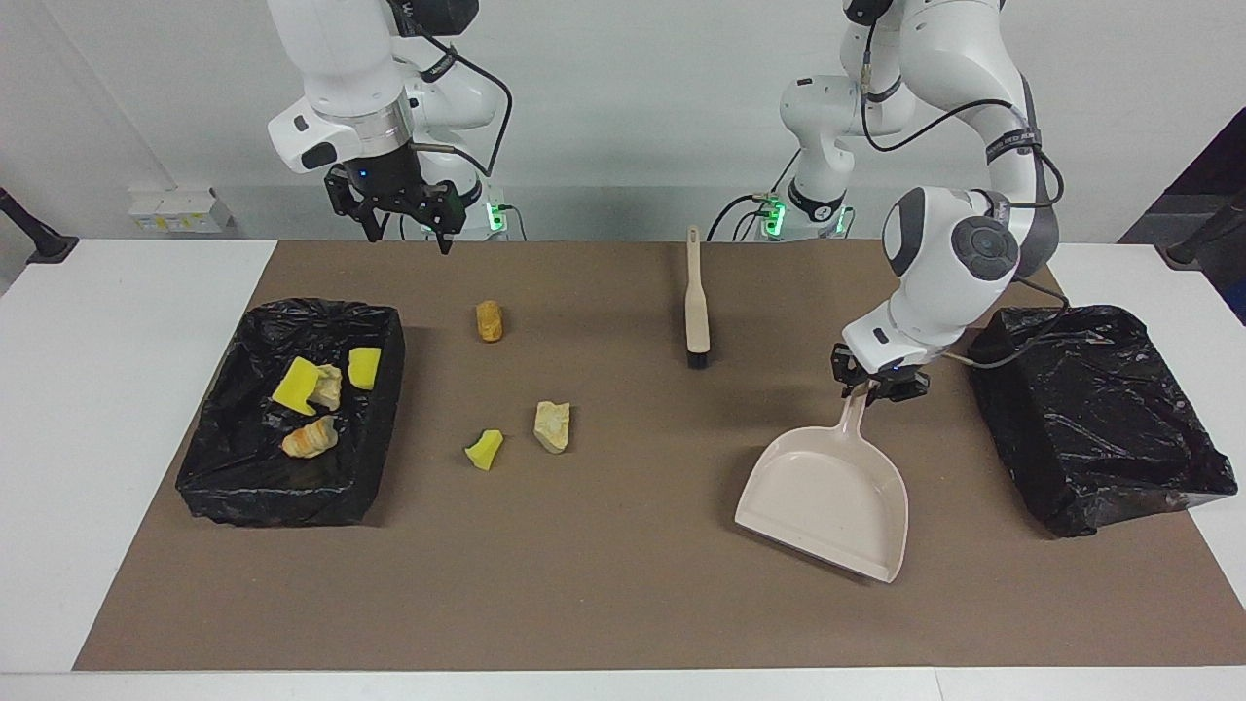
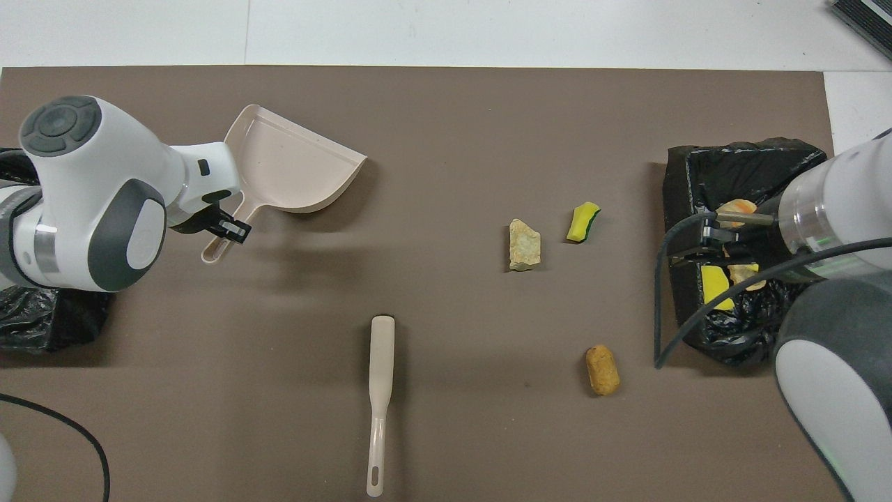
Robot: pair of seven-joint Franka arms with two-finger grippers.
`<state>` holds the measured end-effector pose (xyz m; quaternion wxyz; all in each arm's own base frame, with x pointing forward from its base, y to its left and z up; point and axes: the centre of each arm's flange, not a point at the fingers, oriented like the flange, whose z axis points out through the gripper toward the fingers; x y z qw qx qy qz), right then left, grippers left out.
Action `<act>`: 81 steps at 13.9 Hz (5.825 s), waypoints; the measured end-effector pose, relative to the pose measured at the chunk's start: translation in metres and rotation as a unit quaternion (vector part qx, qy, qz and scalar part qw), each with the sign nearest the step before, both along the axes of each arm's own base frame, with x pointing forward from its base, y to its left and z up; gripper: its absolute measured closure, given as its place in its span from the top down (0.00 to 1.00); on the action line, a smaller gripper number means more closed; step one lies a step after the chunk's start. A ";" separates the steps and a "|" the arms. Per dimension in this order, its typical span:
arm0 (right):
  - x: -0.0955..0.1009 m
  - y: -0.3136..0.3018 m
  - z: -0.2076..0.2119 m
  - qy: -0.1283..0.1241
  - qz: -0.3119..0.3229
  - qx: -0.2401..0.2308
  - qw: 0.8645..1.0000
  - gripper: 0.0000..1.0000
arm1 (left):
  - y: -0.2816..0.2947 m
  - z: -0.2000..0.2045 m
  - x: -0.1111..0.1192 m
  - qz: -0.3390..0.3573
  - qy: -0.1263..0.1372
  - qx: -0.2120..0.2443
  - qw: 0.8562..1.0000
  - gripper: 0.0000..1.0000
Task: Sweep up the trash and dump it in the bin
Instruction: 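Pull the dustpan toward the left gripper while the right gripper reaches the brush, then grasp the brush handle with the right gripper and lift it, then move the brush behind the scraps while the left gripper positions the dustpan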
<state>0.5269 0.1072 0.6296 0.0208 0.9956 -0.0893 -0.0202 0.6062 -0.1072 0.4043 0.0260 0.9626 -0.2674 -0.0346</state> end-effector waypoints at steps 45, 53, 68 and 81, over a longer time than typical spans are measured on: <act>-0.252 0.375 -0.286 0.003 -0.002 0.078 0.997 0.59 | 0.059 -0.029 -0.019 -0.514 -0.004 0.030 0.858 0.32; -0.246 0.369 -0.291 0.003 -0.002 0.078 0.997 0.27 | 0.060 -0.029 -0.019 -0.513 -0.005 0.030 0.858 0.32; -0.082 0.162 -0.205 -0.042 0.005 0.021 0.999 0.27 | -0.084 -0.015 -0.057 -0.429 -0.010 0.046 0.902 0.32; 0.027 0.008 -0.273 0.013 0.121 -0.052 0.991 0.27 | -0.109 -0.020 -0.102 -0.375 0.006 0.059 0.925 0.32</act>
